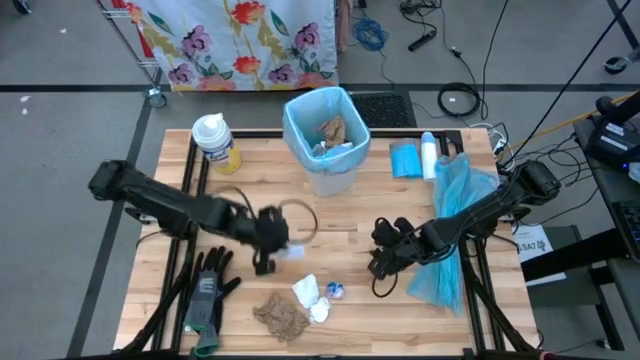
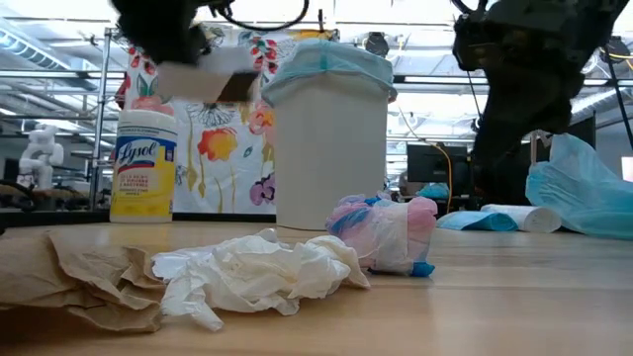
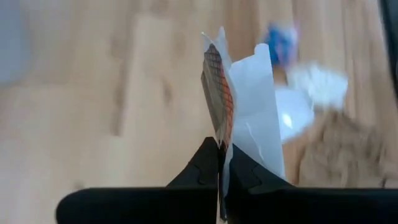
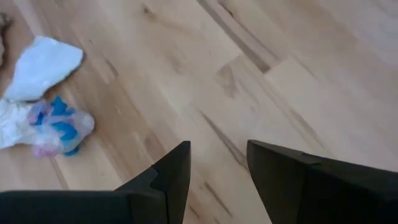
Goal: Place trash/remove bag and relplace
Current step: Put the white black paper into the trash bin
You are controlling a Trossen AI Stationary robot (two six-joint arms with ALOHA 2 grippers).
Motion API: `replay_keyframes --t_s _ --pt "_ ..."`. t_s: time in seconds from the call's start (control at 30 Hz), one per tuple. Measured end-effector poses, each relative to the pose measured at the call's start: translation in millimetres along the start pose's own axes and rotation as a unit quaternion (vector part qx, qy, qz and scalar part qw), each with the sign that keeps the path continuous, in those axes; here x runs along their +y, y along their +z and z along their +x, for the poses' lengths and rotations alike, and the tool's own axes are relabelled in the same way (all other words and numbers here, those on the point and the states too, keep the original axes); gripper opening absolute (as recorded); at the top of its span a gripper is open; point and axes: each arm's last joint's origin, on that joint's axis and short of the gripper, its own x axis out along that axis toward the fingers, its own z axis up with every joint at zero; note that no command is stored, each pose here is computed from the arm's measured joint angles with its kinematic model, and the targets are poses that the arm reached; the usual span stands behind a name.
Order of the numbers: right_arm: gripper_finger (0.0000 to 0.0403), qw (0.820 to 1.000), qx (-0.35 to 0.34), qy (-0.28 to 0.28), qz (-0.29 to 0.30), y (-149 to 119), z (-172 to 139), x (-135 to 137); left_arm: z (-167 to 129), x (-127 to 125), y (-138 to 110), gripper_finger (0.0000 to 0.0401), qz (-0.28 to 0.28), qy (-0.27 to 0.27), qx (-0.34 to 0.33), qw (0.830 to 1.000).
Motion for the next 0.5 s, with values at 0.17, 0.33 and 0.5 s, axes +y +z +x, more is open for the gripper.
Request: replay_keyframes --t_s 0.17,0.33,0.5 --pt "0.0148 1.0 -0.02 0.014 -0.011 11 4 0 -52 26 17 0.0001 -0.048 0.008 -0.099 0.994" --pt "0.0148 0.998 -0.047 0.03 -0.004 26 8 -1 -95 45 31 0.0001 -0.081 0.021 -0.177 0.981" --pt "0.0148 0.996 -0.068 0.052 0.001 35 9 0 -119 67 49 0.0 -0.073 0.064 -0.223 0.97"
